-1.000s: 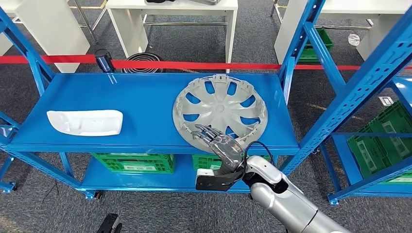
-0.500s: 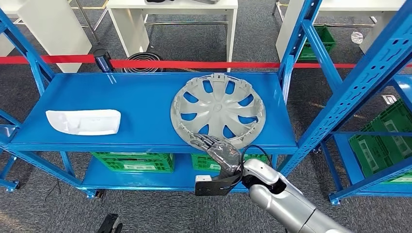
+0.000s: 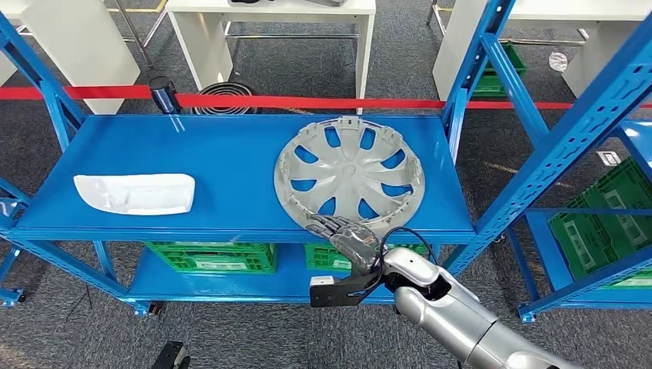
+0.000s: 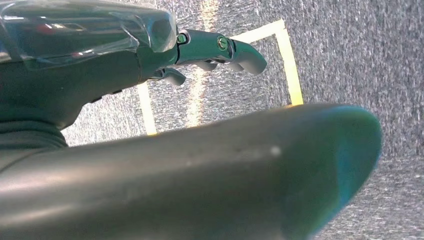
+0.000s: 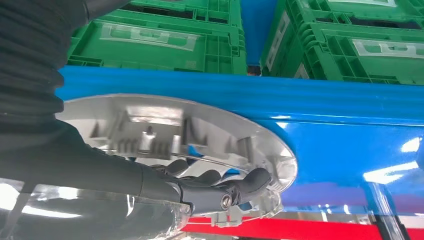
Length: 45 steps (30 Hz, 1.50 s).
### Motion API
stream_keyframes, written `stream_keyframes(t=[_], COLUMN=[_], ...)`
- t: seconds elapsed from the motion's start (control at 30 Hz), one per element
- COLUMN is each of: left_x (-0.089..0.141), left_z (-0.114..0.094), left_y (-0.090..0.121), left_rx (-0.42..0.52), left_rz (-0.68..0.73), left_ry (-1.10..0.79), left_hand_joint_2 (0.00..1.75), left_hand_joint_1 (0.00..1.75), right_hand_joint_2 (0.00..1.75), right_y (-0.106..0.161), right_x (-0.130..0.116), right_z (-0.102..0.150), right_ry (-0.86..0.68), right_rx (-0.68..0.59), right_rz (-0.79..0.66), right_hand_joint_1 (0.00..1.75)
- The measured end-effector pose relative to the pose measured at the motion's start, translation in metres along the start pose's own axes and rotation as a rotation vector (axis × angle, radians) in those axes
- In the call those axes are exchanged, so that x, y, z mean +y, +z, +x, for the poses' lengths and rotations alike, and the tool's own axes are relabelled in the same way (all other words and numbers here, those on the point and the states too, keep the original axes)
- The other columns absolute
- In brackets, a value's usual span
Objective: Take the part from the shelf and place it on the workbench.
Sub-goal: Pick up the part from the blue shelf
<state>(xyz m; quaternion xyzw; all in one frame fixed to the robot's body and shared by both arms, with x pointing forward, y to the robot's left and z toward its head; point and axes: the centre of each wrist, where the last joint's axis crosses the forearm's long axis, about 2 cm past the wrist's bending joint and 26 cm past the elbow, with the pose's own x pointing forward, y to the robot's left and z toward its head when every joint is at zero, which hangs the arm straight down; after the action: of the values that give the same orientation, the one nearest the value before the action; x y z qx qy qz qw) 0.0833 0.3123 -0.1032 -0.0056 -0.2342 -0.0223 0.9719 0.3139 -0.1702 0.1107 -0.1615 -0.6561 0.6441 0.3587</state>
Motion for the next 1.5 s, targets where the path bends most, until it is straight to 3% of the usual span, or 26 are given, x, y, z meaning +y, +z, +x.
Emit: stream_keyframes(t=[0.8, 1.13, 1.5], left_x=[-0.009, -0.006, -0.004], left_z=[-0.011, -0.008, -0.009], left_y=[0.003, 0.002, 0.003], left_rx=[0.015, 0.013, 0.018], left_rz=[-0.026, -0.024, -0.021], left_ry=[-0.018, -0.02, 0.005], left_hand_joint_2=[0.0, 0.0, 0.0], left_hand_joint_1=[0.0, 0.0, 0.0], right_hand_joint_2=[1.75, 1.75, 1.75], right_y=[-0.009, -0.017, -0.023], right_x=[-0.006, -0.021, -0.023], right_z=[-0.009, -0.027, -0.045], right_ry=[0.091, 0.159, 0.24], right_rx=[0.076, 0.167, 0.256], right_rz=[-0.073, -0.087, -0.007], right_hand_joint_1=[0.0, 0.0, 0.0])
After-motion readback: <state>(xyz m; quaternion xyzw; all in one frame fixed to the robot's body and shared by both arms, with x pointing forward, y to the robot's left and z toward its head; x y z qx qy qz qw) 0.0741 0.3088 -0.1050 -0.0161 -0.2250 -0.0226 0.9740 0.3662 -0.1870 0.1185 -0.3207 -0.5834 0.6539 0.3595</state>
